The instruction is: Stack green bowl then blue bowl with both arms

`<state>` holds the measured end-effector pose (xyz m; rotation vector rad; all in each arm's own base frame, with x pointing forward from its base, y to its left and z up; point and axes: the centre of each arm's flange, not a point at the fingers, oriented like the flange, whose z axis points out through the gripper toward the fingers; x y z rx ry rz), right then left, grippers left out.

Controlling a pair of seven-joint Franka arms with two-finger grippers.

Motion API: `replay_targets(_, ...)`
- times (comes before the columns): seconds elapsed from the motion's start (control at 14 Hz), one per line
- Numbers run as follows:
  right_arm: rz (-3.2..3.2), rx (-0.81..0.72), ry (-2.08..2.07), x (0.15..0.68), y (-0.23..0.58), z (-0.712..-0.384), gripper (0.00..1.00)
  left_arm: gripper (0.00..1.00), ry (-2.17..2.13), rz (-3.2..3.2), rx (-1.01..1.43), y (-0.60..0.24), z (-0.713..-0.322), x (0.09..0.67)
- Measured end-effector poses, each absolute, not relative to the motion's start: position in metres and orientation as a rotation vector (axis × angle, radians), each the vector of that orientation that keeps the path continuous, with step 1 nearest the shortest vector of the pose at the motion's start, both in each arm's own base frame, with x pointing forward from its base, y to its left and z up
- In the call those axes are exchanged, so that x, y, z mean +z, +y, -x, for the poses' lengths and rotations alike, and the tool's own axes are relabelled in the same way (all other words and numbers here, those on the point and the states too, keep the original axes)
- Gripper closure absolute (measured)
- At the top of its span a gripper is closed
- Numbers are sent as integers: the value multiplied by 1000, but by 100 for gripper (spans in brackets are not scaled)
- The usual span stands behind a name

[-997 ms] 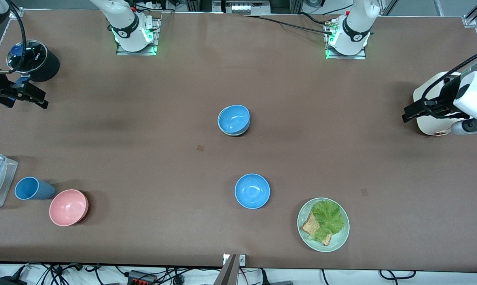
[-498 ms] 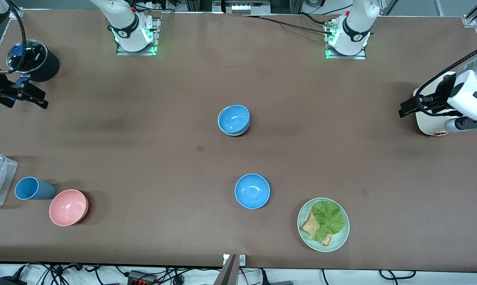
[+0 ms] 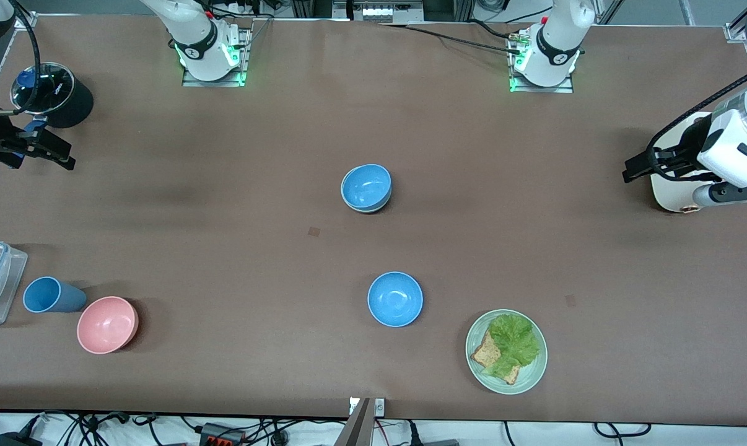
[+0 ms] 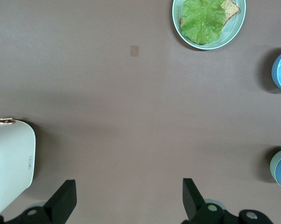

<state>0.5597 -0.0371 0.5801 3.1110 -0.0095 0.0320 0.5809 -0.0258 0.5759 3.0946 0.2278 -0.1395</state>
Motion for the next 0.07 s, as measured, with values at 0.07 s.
replay_targets(0.07,-3111,32,-10,580,-37,-560,0,0,228,-3095,-140,-26,-581,576)
